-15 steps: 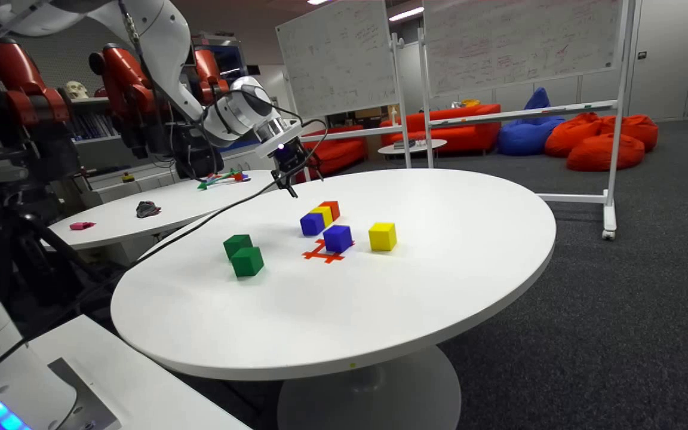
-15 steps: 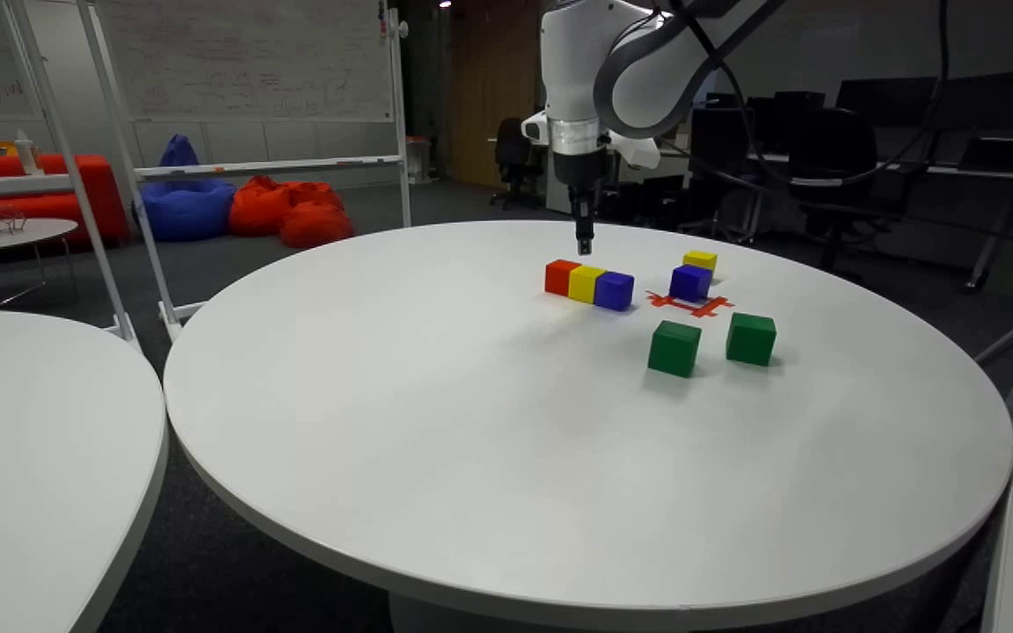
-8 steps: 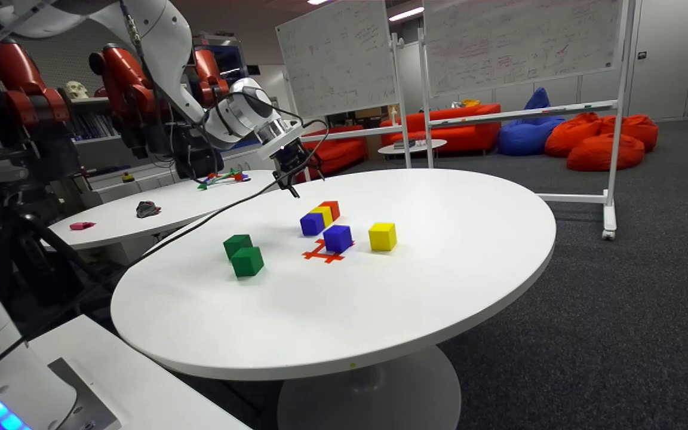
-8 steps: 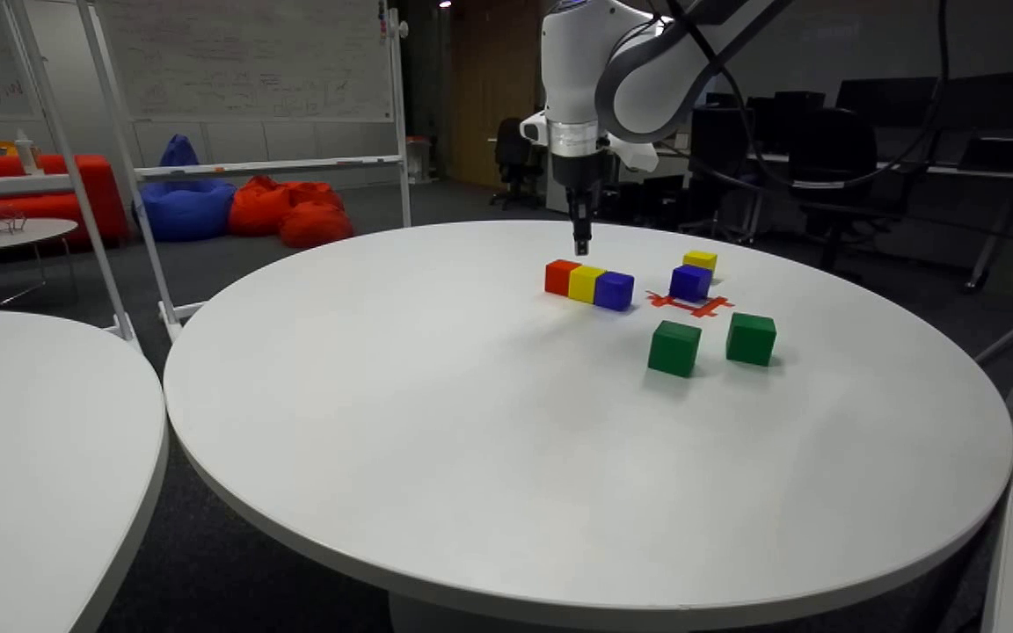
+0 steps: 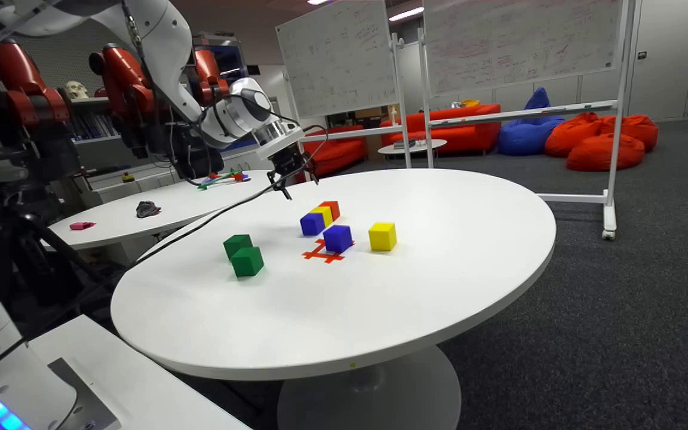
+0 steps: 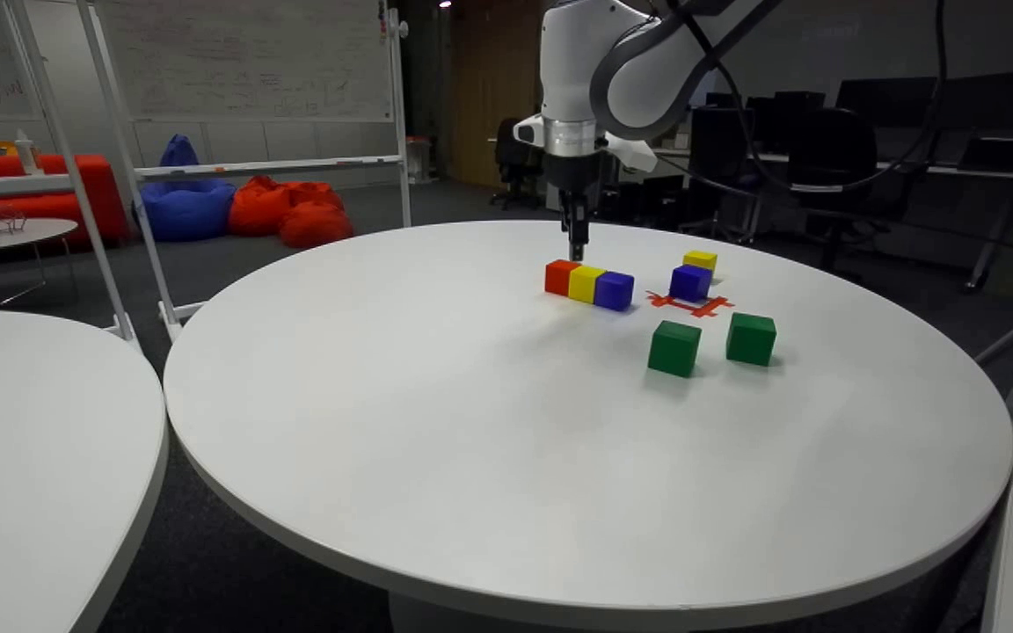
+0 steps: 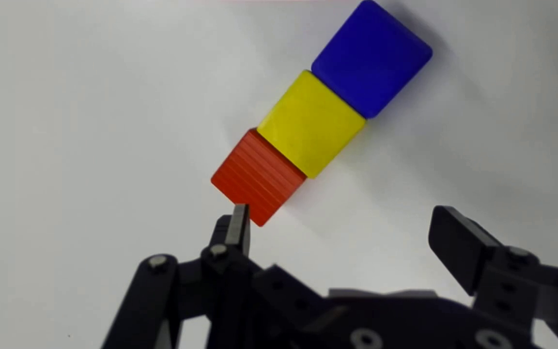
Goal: Pick up the red object and put it at the center of the table
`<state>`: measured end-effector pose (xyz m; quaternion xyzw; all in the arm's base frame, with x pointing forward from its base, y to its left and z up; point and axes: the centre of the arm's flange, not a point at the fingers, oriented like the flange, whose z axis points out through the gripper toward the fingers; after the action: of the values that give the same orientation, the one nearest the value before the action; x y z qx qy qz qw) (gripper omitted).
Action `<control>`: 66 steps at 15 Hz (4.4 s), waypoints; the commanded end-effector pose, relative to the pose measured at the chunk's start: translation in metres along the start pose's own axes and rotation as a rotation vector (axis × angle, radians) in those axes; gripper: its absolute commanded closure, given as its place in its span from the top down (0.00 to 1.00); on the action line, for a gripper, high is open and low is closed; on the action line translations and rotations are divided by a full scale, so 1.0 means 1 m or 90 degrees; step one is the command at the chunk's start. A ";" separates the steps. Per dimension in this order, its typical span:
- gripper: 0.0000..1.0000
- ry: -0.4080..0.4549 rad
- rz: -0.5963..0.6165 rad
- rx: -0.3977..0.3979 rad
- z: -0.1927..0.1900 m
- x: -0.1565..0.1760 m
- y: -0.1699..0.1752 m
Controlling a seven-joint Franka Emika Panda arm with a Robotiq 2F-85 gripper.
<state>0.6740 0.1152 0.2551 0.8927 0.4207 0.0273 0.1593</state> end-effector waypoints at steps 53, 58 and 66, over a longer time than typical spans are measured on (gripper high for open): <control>1.00 0.049 -0.057 0.190 0.009 -0.008 -0.006; 1.00 0.098 0.127 0.203 0.008 -0.010 -0.001; 1.00 0.178 0.272 0.193 0.006 -0.007 0.011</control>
<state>0.6781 0.1017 0.2535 0.9623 0.2400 0.1200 -0.0449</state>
